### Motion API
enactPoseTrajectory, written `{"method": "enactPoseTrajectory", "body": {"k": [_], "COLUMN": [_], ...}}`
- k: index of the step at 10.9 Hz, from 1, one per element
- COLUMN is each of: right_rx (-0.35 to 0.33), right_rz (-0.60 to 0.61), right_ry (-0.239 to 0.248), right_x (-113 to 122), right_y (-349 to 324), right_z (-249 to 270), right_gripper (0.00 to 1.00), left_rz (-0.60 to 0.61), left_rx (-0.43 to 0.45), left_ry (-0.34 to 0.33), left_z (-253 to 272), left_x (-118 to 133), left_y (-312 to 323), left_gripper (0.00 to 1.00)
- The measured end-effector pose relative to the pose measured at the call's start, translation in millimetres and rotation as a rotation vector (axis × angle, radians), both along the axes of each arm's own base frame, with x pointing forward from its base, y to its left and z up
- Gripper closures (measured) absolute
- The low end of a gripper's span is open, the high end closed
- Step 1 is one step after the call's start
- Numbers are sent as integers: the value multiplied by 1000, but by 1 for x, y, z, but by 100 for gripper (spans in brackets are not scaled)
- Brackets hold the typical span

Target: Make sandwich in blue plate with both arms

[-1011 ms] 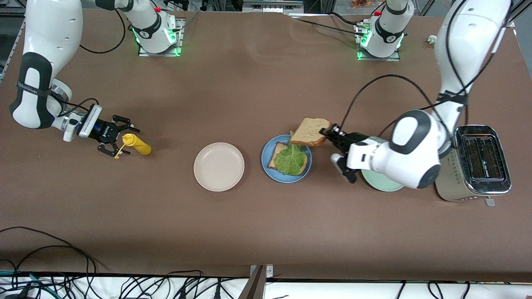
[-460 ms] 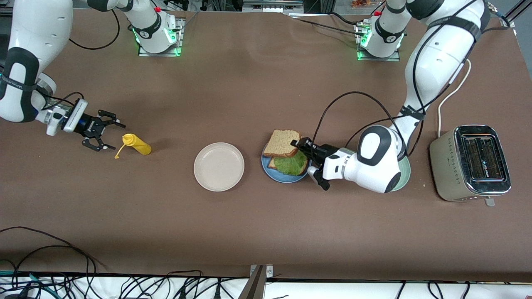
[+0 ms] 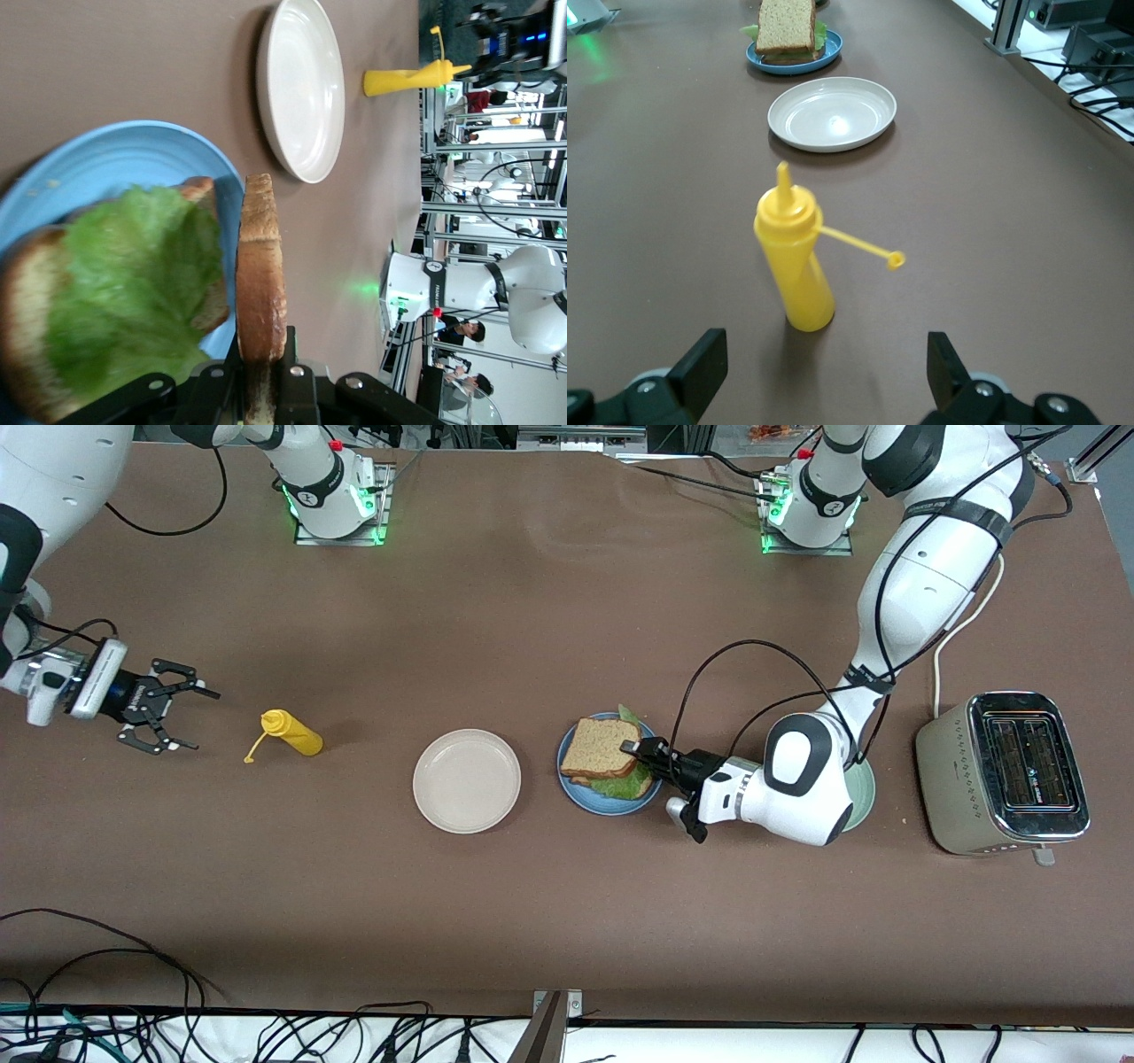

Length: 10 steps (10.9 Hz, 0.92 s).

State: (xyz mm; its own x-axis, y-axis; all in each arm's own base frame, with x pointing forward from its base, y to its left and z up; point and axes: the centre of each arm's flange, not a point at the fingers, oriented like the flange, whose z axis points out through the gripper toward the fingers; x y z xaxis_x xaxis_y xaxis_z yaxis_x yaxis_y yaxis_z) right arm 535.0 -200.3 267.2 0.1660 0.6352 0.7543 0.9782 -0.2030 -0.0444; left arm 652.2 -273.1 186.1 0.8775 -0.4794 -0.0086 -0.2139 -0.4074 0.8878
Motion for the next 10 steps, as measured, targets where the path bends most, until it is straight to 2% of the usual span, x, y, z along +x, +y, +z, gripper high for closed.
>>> {"method": "enactPoseTrajectory", "body": {"k": [1, 2, 4, 6, 8, 9, 10], "right_rx": [-20, -41, -72, -108, -159, -193, -231], "right_rz": [-2, -5, -30, -67, -133, -173, -219], "right_ry": [35, 68, 147, 252, 344, 392, 437], "right_x": [15, 31, 60, 84, 105, 113, 121], "right_y": [1, 5, 19, 40, 64, 79, 96], "right_z": [20, 41, 81, 127, 171, 194, 219], "right_gripper": [0, 0, 0, 0, 0, 0, 0], "left_rz": [1, -5, -25, -38, -84, -111, -131], "left_rx": [5, 5, -6, -20, 28, 64, 94], "left_ry": [-16, -37, -89, -136, -200, -242, -282], "left_z": [-4, -9, -20, -23, -18, -6, 10], "left_x": [3, 5, 7, 8, 15, 21, 27], "left_y": [8, 16, 27, 27, 35, 41, 45], "left_gripper": [79, 68, 61, 34, 10, 0, 0]}}
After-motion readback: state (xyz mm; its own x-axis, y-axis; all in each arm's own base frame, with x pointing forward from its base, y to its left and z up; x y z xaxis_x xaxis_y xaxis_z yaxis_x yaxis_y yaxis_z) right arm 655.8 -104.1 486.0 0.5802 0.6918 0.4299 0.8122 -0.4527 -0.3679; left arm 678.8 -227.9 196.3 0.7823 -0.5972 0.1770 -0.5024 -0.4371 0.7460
